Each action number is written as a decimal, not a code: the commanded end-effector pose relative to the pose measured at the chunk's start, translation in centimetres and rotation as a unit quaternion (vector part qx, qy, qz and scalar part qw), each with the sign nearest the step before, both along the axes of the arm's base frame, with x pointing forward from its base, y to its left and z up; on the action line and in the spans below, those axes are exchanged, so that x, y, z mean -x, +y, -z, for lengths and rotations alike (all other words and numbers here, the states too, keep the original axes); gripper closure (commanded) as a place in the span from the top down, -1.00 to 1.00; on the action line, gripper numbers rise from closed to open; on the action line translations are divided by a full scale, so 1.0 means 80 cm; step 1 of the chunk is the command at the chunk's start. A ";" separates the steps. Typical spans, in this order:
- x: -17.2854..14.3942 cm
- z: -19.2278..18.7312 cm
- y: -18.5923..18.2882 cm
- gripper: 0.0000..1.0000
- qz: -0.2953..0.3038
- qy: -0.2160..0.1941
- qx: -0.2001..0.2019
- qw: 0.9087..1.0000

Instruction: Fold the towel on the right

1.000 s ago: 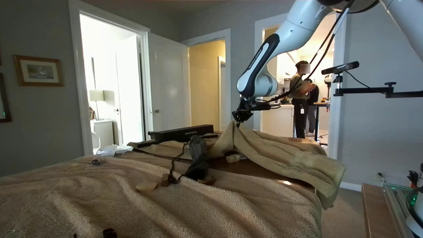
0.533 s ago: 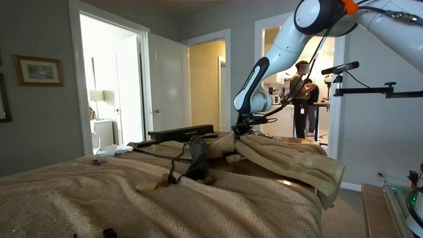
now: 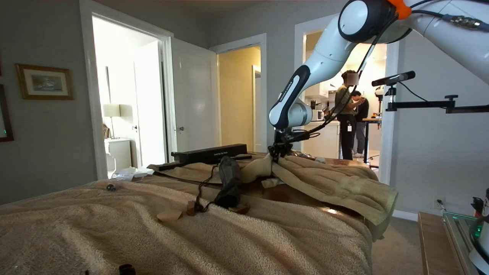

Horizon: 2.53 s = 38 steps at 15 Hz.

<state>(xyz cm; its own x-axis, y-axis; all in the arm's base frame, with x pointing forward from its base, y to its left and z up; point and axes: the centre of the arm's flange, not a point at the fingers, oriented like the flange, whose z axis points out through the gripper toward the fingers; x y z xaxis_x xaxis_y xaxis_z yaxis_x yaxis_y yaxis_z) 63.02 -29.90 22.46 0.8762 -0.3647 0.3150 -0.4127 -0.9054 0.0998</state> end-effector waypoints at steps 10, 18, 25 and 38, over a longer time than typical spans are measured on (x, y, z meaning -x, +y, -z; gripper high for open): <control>0.240 -0.060 0.056 1.00 -0.049 0.239 -0.056 0.968; 0.242 0.023 0.056 1.00 -0.072 0.183 -0.045 0.980; 0.224 0.049 0.049 0.08 -0.087 0.146 -0.033 0.985; 0.245 -0.127 0.051 -0.96 -0.057 0.112 -0.050 0.991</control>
